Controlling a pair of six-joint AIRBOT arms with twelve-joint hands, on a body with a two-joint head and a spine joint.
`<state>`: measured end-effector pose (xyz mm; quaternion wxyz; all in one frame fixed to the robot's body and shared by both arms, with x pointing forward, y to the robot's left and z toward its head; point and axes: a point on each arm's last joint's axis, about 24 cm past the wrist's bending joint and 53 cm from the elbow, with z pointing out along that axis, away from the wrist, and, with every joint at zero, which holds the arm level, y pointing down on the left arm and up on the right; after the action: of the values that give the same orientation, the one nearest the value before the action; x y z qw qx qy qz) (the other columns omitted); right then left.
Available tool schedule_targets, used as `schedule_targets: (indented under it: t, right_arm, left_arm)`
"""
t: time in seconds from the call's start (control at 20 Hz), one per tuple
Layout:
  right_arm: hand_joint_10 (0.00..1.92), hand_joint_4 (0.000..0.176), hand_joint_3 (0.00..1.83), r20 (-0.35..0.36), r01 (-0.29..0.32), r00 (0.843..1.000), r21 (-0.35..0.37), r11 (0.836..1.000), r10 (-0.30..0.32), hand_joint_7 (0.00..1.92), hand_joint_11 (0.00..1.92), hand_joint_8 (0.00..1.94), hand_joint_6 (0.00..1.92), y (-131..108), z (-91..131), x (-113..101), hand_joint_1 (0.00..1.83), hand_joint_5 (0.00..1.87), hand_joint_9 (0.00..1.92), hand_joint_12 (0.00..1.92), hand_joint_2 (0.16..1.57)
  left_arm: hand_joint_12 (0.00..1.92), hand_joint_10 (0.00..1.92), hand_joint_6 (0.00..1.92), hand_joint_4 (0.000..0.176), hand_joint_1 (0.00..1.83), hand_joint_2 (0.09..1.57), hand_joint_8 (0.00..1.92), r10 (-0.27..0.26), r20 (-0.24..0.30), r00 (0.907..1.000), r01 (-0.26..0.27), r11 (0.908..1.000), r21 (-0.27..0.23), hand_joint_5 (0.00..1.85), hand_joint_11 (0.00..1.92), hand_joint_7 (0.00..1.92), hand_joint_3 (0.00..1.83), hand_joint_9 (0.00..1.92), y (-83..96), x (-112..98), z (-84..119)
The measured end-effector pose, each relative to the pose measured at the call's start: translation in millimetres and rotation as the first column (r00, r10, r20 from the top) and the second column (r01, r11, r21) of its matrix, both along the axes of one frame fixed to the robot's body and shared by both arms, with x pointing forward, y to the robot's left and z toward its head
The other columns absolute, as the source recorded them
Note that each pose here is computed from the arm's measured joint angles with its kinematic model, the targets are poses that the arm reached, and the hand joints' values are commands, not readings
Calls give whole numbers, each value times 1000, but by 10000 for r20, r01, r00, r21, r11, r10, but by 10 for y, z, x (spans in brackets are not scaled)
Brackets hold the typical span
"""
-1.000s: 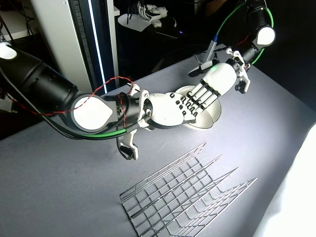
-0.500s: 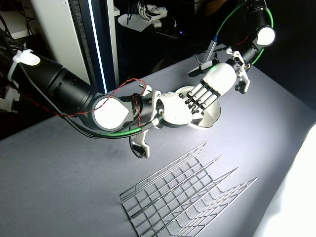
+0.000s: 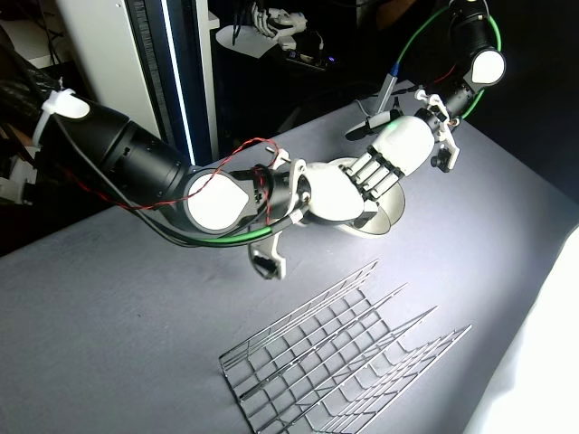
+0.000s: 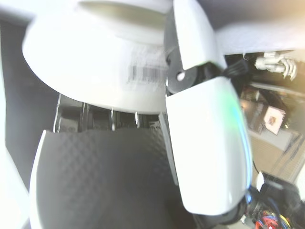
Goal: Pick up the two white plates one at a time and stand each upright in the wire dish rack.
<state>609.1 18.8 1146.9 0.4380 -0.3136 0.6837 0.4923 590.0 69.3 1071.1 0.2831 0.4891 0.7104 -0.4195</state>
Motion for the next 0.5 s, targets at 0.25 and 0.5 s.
schedule_targets:
  t: [0.25,0.5]
  right_arm:
    - [364,0,0,-44,-204,9998,217,9996,205,967,750,915,1176,44,40,-51,1216,917,1057,969,1144]
    - [720,0,0,-11,-333,9994,292,9990,334,930,732,950,1184,62,63,-77,1239,917,956,1070,1148]
  left_arm:
    - [0,0,2,0,0,1052,0,201,-149,9997,-203,9997,-112,6,0,0,0,0,21,27,94]
    - [0,0,0,0,0,1038,0,1420,58,9898,-1408,9853,-963,0,0,0,0,0,288,228,558]
